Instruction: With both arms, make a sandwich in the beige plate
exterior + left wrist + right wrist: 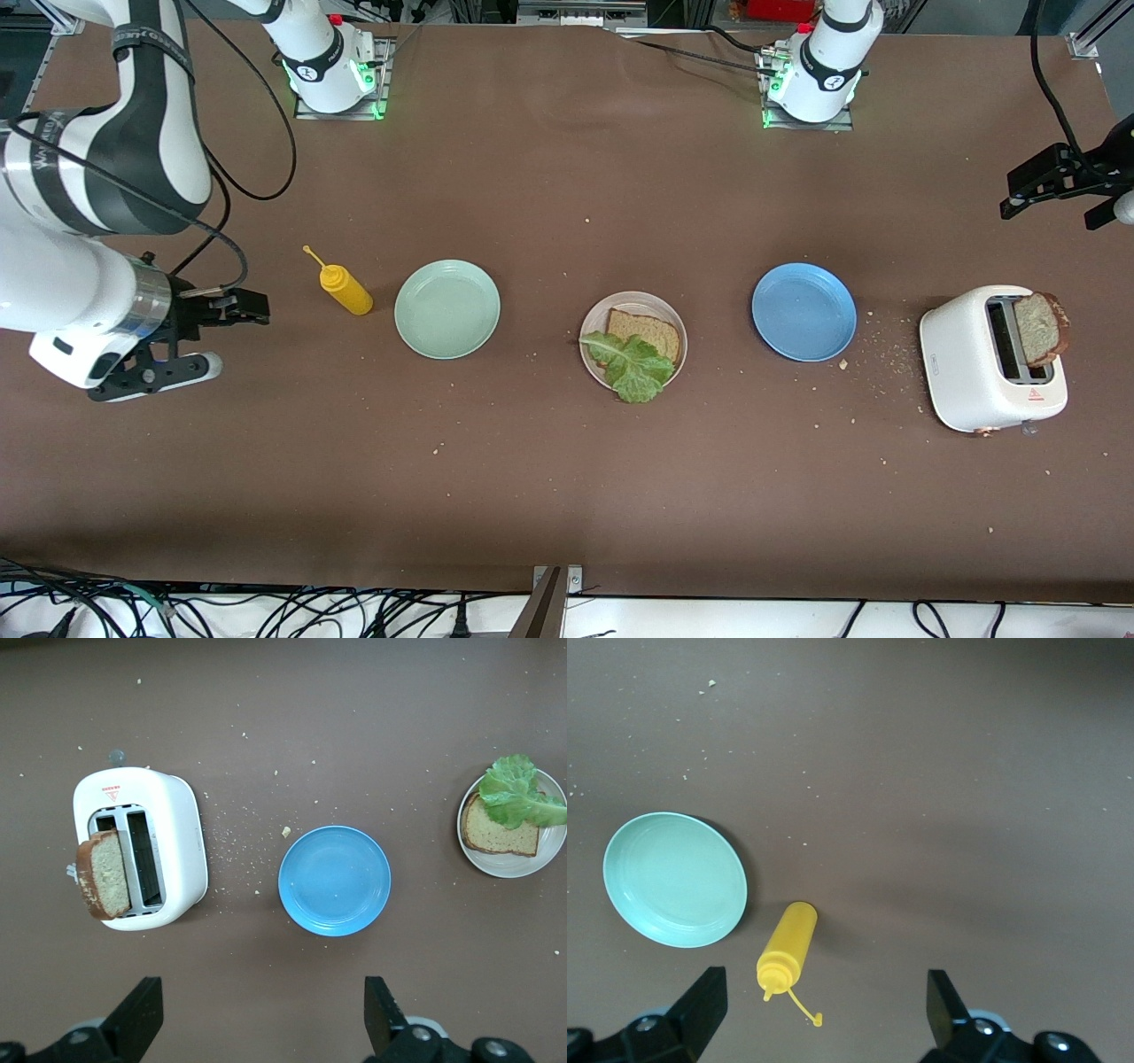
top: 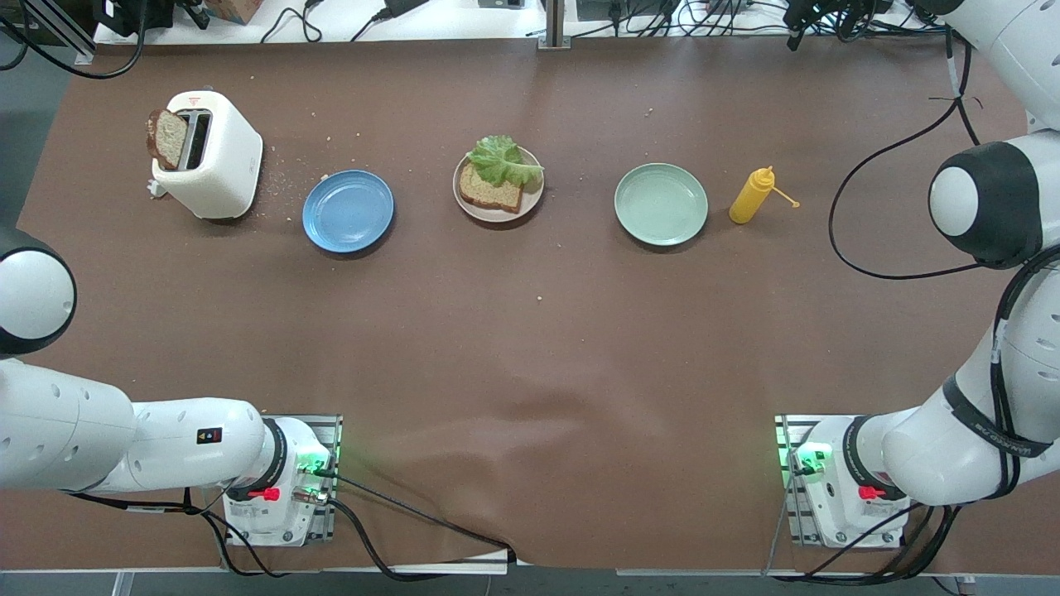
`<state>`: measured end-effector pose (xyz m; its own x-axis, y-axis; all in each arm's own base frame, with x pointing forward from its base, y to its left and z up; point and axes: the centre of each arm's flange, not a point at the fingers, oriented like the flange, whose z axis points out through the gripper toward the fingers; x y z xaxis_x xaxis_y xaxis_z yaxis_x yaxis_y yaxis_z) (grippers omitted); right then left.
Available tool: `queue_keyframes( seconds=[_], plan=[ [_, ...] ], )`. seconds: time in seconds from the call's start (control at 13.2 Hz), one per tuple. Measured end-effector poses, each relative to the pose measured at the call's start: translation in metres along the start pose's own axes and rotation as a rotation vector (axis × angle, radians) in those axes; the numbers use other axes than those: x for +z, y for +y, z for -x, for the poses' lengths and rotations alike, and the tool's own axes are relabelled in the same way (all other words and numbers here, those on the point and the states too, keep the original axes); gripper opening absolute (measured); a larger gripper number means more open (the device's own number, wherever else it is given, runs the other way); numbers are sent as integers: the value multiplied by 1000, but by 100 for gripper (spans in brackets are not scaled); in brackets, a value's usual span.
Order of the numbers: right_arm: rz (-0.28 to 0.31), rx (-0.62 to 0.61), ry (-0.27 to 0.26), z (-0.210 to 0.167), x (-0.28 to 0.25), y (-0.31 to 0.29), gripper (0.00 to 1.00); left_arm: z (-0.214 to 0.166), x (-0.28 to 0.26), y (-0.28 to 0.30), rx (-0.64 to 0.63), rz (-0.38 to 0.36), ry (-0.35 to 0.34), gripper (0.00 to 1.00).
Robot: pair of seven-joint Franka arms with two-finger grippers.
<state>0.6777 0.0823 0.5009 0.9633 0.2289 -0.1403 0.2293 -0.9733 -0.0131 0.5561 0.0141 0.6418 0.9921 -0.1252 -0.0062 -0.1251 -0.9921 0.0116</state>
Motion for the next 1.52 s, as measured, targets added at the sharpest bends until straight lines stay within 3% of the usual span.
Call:
queue_keyframes(
  seconds=[0.76,1.06,1.29,1.52],
  plan=[
    [3,-14,16,8,-16,8,100,3,0,-6,-12,1,-12,100],
    [1,6,15,10,-15,21,100,13,2,-44,-69,-68,-50,100],
    [1,9,14,10,-15,23,100,13,8,-56,-89,-69,-60,100],
    [1,25,14,10,-14,23,100,9,12,-84,-129,-76,-22,100]
  ],
)
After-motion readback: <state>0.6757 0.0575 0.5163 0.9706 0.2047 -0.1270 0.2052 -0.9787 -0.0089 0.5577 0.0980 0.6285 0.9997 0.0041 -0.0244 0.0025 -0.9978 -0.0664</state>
